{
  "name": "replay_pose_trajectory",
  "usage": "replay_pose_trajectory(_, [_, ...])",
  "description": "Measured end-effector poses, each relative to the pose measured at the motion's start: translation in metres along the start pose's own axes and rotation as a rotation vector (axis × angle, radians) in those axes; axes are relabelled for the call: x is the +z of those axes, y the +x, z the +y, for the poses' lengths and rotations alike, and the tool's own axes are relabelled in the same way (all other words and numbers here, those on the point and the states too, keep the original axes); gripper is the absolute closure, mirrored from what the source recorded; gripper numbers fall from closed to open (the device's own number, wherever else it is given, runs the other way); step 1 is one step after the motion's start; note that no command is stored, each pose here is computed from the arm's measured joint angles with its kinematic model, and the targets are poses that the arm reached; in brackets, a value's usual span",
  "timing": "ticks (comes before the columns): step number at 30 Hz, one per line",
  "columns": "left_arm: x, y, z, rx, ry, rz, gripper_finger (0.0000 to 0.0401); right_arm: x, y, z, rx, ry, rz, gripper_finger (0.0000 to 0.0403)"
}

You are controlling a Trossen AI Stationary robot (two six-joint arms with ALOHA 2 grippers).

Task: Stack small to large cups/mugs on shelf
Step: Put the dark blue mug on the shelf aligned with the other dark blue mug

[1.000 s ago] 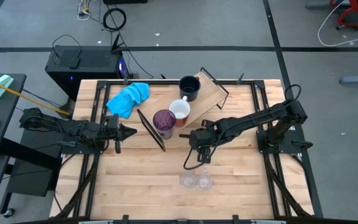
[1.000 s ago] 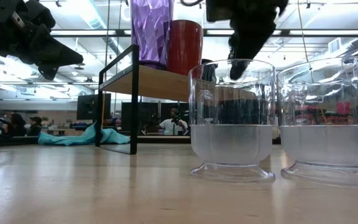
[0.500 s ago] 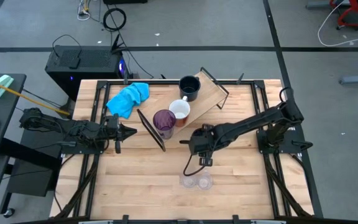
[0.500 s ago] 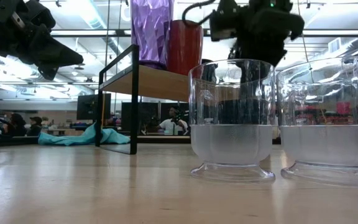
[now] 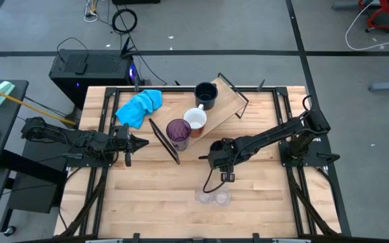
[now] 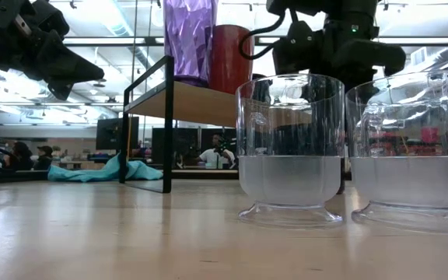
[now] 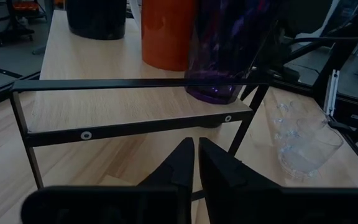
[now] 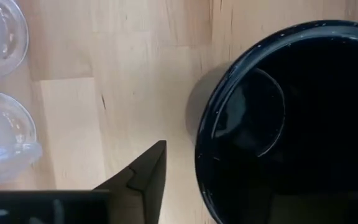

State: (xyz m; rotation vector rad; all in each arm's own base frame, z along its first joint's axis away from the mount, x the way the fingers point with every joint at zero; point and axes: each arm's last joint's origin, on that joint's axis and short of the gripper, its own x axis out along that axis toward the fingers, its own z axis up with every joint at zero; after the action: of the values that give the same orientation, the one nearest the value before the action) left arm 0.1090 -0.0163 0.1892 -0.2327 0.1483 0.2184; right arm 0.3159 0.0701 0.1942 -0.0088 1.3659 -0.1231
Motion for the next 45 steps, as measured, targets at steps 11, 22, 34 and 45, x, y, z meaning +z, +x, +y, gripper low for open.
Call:
replay_pose_trajectory(11, [0.000,0.000,0.000,0.000,0.000,-0.001,0.0362,0.001,-0.007,-0.013,0.038,0.007,0.001,0.0340])
replay_pose_trajectory(22, [0.000,0.000,0.000,0.000,-0.001,-0.001,0.0373,0.000,-0.015,-0.015,0.032,-0.032,0.054,0.0356])
replay_pose_trajectory(34, [0.000,0.000,0.000,0.000,-0.001,-0.001,0.0362,-0.007,-0.083,-0.026,-0.002,-0.013,0.020,0.0373])
replay_pose_trajectory(45, [0.000,0.000,0.000,0.000,-0.001,0.000,0.0373,-0.031,-0.128,-0.036,-0.013,0.033,-0.101,0.0386])
